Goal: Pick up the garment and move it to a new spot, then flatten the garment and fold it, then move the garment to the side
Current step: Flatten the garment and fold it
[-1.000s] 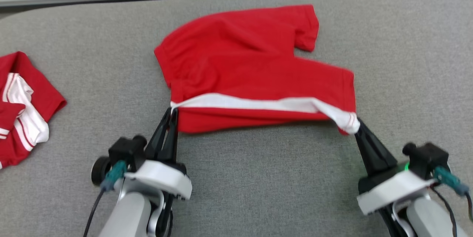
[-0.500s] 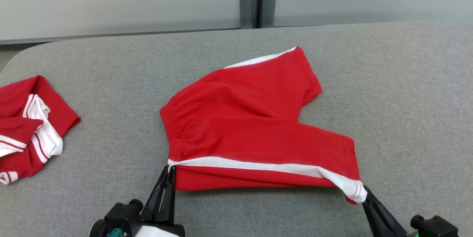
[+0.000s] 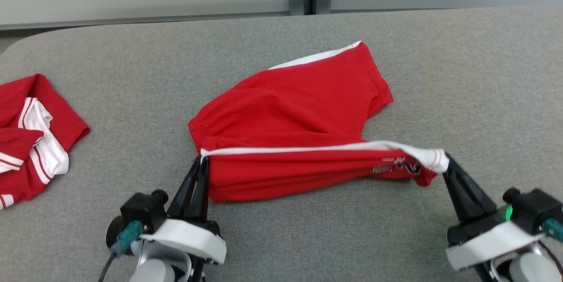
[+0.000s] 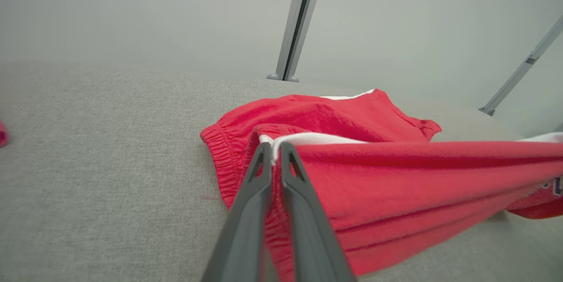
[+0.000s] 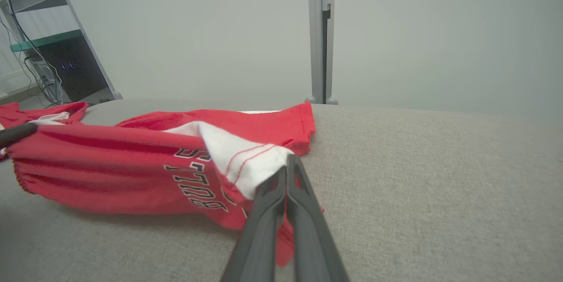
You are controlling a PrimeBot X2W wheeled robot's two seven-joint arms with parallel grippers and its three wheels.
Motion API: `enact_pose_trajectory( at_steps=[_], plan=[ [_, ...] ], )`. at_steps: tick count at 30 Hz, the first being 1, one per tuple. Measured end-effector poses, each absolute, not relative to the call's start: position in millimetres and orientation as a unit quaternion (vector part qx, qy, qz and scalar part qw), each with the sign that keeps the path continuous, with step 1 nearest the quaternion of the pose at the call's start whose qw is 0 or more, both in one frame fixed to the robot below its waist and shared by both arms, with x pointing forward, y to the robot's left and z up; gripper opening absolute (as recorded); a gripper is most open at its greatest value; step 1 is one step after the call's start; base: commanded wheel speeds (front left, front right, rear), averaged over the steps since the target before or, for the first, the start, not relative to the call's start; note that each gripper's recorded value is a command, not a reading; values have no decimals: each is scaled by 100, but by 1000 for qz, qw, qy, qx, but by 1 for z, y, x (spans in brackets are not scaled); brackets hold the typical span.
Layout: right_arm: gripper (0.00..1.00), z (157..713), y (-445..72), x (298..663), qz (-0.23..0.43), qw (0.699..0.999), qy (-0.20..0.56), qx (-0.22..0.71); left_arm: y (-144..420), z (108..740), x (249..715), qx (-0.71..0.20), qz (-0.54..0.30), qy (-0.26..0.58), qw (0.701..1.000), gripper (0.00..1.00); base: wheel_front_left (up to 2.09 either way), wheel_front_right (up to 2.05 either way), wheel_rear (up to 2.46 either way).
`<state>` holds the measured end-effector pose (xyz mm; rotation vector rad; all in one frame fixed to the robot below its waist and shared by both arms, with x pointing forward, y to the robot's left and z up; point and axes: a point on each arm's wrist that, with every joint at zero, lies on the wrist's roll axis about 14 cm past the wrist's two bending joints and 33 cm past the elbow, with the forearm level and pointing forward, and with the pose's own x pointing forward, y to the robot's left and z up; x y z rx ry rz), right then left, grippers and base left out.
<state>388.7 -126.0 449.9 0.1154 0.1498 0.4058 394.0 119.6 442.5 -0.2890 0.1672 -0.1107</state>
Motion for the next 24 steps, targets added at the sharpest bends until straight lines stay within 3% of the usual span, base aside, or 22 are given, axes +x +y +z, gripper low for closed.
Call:
enact_pose_trajectory(
  at_steps=[12,24],
  plan=[
    [0,446,-110,508,259,963,72,29,131,436,472,-158,-42,72,984,0,0,0,0],
    [0,420,-80,574,286,952,106,39,146,418,501,-151,-24,93,984,0,0,0,0]
  ],
)
